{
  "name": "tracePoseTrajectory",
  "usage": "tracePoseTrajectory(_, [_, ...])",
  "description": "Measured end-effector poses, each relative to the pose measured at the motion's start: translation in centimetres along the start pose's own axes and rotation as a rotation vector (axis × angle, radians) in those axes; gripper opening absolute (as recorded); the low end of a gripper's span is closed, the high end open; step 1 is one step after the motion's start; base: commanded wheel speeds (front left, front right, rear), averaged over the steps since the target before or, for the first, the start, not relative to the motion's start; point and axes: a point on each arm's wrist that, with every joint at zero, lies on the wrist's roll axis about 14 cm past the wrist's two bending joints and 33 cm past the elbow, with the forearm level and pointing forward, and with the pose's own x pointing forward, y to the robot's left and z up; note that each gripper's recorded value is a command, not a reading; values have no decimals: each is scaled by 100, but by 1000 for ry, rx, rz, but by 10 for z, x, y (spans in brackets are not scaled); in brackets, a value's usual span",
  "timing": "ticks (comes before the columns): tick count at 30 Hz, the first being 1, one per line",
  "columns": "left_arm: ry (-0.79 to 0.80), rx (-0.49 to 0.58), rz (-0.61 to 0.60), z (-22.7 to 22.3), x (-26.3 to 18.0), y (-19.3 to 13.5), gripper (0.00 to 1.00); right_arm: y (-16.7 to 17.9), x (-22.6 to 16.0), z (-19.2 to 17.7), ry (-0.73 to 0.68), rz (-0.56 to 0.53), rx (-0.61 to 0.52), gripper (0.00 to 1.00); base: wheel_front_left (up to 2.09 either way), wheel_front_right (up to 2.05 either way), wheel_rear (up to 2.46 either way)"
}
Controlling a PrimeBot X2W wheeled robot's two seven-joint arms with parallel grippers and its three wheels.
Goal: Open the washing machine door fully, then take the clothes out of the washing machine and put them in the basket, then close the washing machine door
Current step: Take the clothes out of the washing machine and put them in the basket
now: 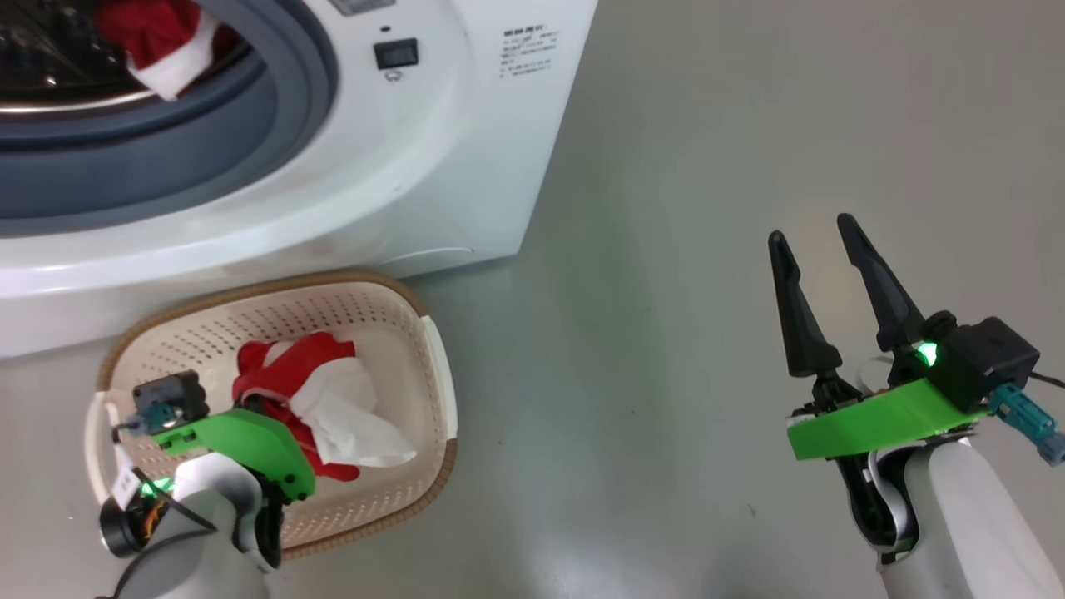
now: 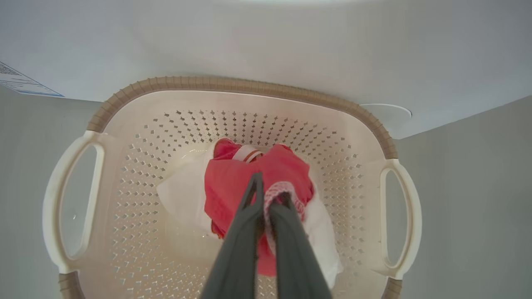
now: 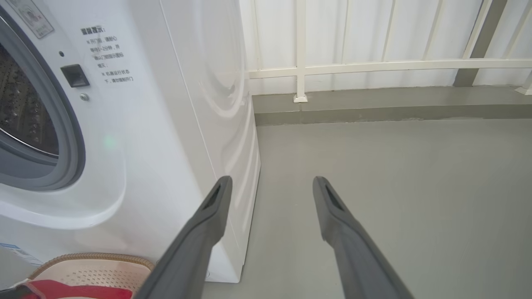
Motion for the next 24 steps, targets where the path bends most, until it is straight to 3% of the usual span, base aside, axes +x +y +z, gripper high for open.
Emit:
tracePoseTrajectory(7, [134, -32, -24, -24, 16, -4, 0, -10, 1, -11, 28, -25, -5, 100, 0, 0, 0])
tracePoseTrajectory(8, [141, -29, -25, -25, 18, -4, 4, -11, 1, -12, 31, -28, -5, 100, 0, 0, 0])
tracePoseTrajectory(11, [156, -25, -33, -26, 20, -6, 43, -12, 4, -13, 31, -30, -6, 100, 0, 0, 0])
tracePoseTrajectory(12, [158, -22, -34, -26, 20, -5, 67, -12, 5, -11, 27, -29, -6, 100, 0, 0, 0])
tracePoseTrajectory(13, [156, -19, -34, -25, 19, -5, 100, -12, 5, -10, 24, -28, -6, 100, 0, 0, 0])
tracePoseTrajectory(24, [-2, -20, -82, 10, 3, -13, 100, -4, 2, 11, -26, -10, 2, 100, 0, 0, 0])
